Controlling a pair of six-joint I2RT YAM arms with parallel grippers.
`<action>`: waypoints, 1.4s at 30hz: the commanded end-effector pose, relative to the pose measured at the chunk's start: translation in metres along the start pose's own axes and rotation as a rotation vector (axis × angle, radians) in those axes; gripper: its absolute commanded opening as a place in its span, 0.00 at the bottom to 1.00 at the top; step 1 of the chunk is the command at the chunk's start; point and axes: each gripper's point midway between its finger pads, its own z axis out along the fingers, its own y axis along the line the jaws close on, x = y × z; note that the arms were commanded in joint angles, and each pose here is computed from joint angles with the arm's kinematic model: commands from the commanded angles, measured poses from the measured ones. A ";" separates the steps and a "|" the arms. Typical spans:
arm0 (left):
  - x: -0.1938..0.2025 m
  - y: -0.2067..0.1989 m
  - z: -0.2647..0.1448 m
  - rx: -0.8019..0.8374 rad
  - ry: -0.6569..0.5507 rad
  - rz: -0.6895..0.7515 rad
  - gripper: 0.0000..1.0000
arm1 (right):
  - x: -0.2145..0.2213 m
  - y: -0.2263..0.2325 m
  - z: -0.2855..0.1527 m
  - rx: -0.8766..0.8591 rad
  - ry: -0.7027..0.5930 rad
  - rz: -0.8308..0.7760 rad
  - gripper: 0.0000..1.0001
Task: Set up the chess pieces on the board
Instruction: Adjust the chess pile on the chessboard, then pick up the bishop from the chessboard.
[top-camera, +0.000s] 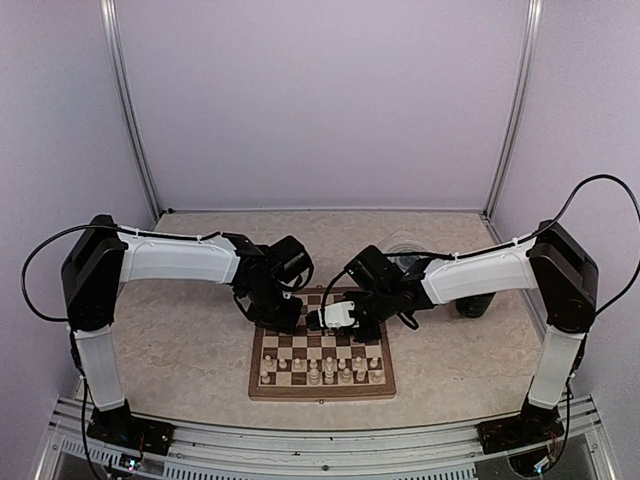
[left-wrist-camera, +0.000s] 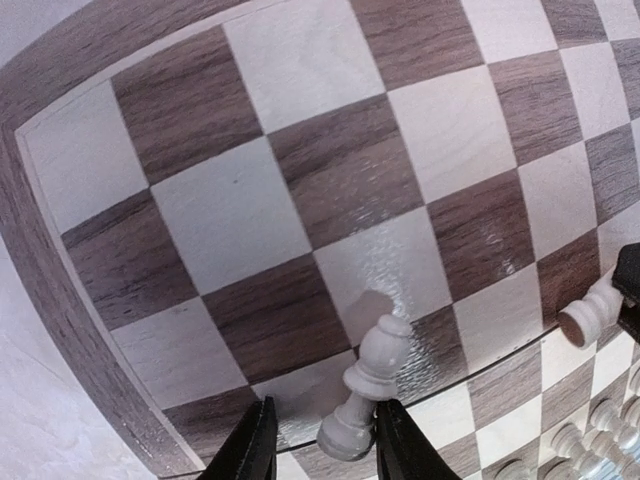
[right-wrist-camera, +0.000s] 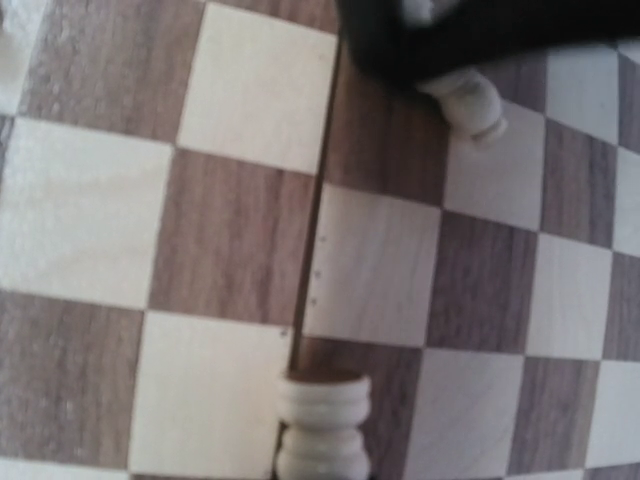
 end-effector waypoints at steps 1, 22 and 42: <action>0.030 0.026 0.005 -0.096 0.086 0.006 0.34 | 0.012 0.011 0.001 -0.053 0.034 0.031 0.17; 0.026 0.002 0.031 -0.029 0.081 0.165 0.17 | -0.025 -0.023 -0.054 -0.158 -0.187 0.230 0.27; -0.013 -0.024 -0.032 0.219 -0.265 0.223 0.12 | -0.056 -0.067 -0.056 -0.572 -0.456 0.759 0.40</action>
